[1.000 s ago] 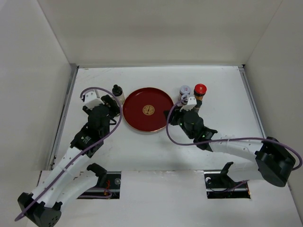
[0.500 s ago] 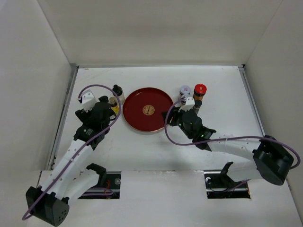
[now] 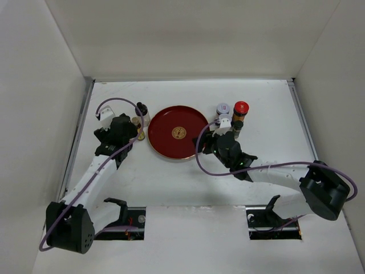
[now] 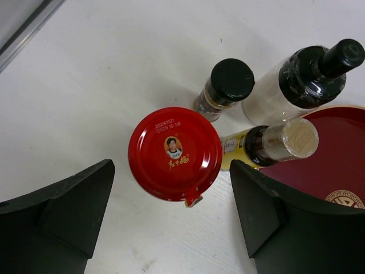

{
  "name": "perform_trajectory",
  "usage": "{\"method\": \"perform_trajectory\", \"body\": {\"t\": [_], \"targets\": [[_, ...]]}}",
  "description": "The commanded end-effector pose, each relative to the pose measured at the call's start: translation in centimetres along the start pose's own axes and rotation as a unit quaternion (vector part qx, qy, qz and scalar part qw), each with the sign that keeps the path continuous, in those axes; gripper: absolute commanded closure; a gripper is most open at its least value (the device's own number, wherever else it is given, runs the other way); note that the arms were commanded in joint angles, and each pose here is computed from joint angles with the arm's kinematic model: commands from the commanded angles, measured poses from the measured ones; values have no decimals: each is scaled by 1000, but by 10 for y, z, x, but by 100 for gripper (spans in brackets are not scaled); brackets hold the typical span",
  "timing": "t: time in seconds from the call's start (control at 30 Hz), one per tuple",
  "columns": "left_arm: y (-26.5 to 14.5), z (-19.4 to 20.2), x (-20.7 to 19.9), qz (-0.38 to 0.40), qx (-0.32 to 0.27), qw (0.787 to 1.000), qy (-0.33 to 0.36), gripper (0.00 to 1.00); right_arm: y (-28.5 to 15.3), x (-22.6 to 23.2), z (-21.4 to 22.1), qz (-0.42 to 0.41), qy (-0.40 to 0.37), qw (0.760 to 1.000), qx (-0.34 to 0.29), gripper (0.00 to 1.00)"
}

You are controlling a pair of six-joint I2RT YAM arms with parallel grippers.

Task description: Organize the condiment bottles

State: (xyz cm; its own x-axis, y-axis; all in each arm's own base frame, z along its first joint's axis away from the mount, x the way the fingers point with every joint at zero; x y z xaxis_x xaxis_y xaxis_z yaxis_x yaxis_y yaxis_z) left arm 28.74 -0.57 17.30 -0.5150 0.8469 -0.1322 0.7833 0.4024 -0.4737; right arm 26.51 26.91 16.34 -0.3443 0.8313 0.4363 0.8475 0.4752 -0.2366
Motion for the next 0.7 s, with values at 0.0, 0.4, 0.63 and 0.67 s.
{"method": "perform_trajectory", "body": {"t": [0.0,0.4,0.63,0.67], "targets": [[8,-12,-14,29,-21,999,-21,18,6,22,-19,-34,9,999,-26,36],[32,4,-4,-14,-1,1000,-21,26,7,20,-17,-32,6,999,-25,36],[38,8,-1,-20,-2,999,-27,39,7,20,-18,-31,5,999,-26,36],[37,8,1,-21,-4,999,-30,43,7,20,-16,-31,6,999,-23,36]]}}
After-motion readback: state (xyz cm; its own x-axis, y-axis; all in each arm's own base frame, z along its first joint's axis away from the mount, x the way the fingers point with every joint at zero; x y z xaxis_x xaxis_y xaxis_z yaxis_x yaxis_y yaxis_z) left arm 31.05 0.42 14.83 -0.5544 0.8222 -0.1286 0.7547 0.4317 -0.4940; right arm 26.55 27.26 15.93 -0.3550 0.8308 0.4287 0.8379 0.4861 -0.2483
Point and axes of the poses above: each gripper's point midway between its finger pads, its own y axis out along the fingers, its own x axis along the line the jaws close on, z = x × y, the point moved 4 cm from there along -y, back along the fingers, and after that the axes turned 3 degrees about y, right-handed, at the moved point
